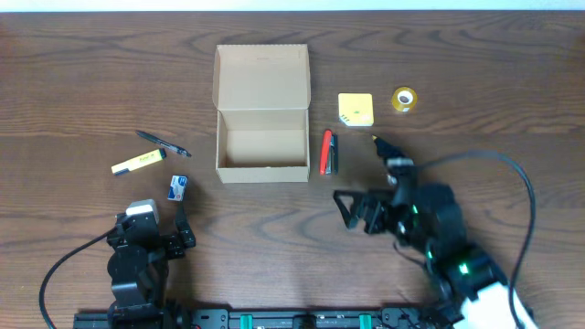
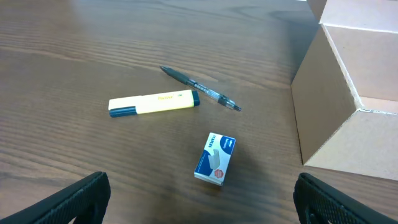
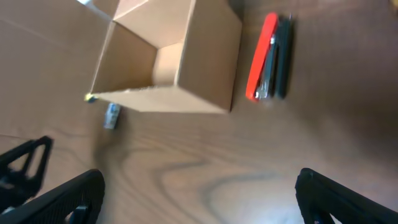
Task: Pack container
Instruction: 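Move the right gripper over the red stapler and black pen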
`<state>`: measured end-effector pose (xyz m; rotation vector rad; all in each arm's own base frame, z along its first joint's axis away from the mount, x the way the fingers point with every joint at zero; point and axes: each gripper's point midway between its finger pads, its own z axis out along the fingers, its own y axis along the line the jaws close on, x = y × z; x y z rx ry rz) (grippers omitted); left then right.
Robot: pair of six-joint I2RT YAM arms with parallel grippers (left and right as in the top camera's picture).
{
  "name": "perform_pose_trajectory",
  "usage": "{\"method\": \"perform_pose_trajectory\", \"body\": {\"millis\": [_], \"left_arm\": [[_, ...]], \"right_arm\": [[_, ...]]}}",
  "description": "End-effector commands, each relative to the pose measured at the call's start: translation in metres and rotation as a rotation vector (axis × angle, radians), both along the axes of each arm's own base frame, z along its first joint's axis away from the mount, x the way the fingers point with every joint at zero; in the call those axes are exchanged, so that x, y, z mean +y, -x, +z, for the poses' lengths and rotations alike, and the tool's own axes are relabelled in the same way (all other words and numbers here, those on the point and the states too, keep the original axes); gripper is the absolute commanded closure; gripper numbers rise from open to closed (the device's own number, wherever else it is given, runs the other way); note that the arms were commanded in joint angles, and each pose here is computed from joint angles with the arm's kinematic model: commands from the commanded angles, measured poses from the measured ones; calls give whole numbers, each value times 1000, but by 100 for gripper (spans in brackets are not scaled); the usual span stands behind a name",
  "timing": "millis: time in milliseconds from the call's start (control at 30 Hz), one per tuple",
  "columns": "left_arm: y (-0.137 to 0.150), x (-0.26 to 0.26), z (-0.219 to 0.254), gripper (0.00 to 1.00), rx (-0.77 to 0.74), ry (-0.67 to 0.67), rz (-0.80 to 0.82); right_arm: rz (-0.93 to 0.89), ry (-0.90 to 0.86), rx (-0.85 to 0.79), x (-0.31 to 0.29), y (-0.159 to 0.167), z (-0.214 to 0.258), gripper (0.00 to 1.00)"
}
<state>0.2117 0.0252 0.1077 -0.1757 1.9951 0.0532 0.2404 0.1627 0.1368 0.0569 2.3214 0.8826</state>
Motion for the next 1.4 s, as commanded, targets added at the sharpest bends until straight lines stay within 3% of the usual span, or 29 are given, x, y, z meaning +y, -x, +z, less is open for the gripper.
{"method": "perform_pose_trajectory", "body": {"millis": [0, 233, 567, 1000, 1367], "left_arm": [[0, 2, -6, 5, 11, -6, 9], [0, 2, -6, 5, 11, -6, 9], [0, 2, -6, 5, 11, -6, 9], [0, 2, -6, 5, 11, -6, 9], [0, 2, -6, 5, 11, -6, 9]], "right_arm": [[43, 125, -49, 2, -26, 7, 1], [51, 348, 76, 2, -74, -22, 1], [43, 488, 149, 9, -114, -57, 2], [46, 542, 166, 26, -124, -102, 14], [6, 594, 172, 25, -125, -115, 17]]}}
